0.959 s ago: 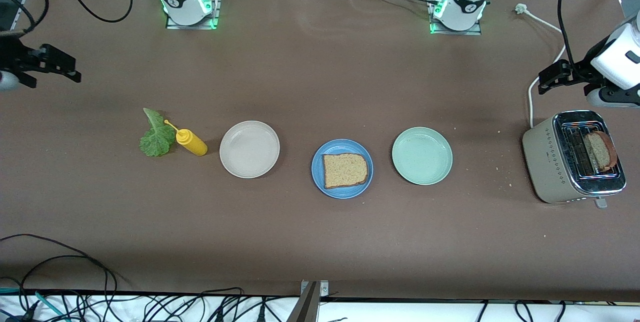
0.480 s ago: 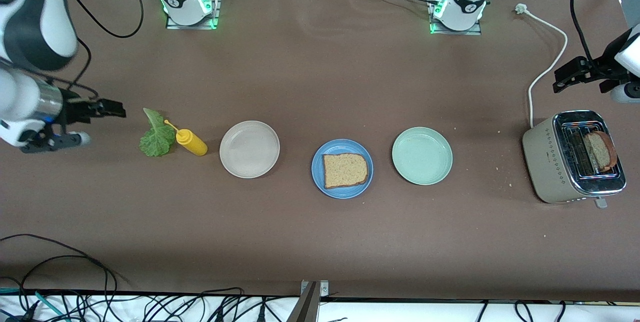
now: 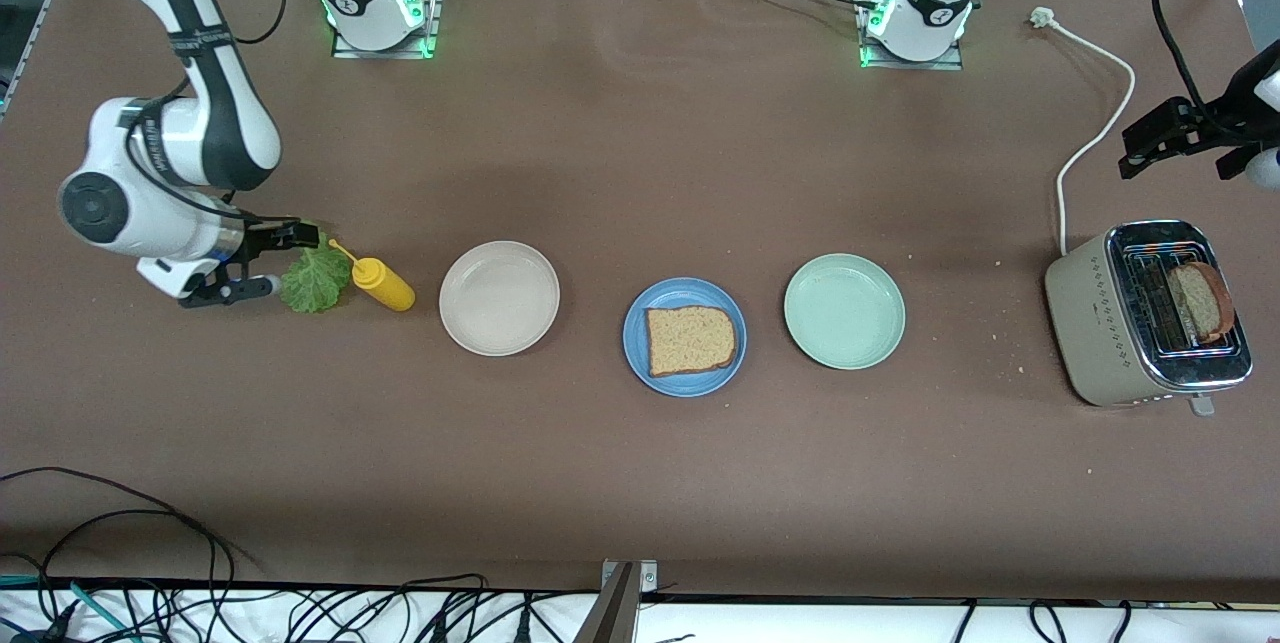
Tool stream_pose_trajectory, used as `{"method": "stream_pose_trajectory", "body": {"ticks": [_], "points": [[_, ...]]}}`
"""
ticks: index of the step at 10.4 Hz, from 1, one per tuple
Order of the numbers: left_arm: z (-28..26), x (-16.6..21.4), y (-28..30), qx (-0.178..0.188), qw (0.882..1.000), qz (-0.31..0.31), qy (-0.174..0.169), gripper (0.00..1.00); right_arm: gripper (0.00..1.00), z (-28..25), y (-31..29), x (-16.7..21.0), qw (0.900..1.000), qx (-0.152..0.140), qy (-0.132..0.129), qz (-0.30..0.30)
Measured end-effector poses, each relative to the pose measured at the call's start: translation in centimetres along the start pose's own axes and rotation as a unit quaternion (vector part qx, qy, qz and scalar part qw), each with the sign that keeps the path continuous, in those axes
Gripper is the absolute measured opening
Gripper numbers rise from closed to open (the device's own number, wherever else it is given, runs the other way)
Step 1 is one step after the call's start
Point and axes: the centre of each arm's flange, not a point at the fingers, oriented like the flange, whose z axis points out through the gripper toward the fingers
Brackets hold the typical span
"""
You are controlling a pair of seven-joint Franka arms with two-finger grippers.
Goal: Make sandwich in blue plate with both arms
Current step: 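Reach the right gripper down to the green lettuce leaf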
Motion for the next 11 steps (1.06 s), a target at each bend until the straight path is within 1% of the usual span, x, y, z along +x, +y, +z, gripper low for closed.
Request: {"method": "stream_pose_trajectory", "body": {"ticks": [1,3,4,5,6,7,9,11], "points": [[0.0,0.0,-0.1,0.000,1.000,-0.001,0.000,1.00,1.00,2.7,0.6,-1.2,1.000,-0.008,-0.011,-0.002],[0.0,0.0,-0.4,0.000,1.000,-0.003,0.000,1.00,1.00,6.4,1.1,-2.6,1.000,-0.007,-0.030,-0.004],[0.0,0.0,-0.3,0.000,1.000,-0.003,0.000,1.00,0.98,7.6,1.1,-2.6,0.999,-0.006,-0.030,-0.009],[0.0,0.0,-0.3,0.000,1.000,-0.003,0.000,1.00,0.95,8.2,1.1,-2.3,1.000,-0.007,-0.025,-0.012],[0.0,0.0,-0.4,0.000,1.000,-0.003,0.000,1.00,0.77,8.5,1.1,-2.1,1.000,-0.007,-0.022,-0.012],[0.0,0.0,-0.4,0.000,1.000,-0.004,-0.001,1.00,0.61,8.5,1.1,-2.0,1.000,-0.007,-0.022,-0.012],[0.0,0.0,-0.4,0.000,1.000,-0.003,-0.001,1.00,0.35,8.2,1.2,-1.8,1.000,-0.008,-0.018,-0.012],[0.0,0.0,-0.4,0.000,1.000,-0.003,-0.001,1.00,0.04,7.1,1.6,-1.1,1.000,-0.011,-0.007,-0.011]]}}
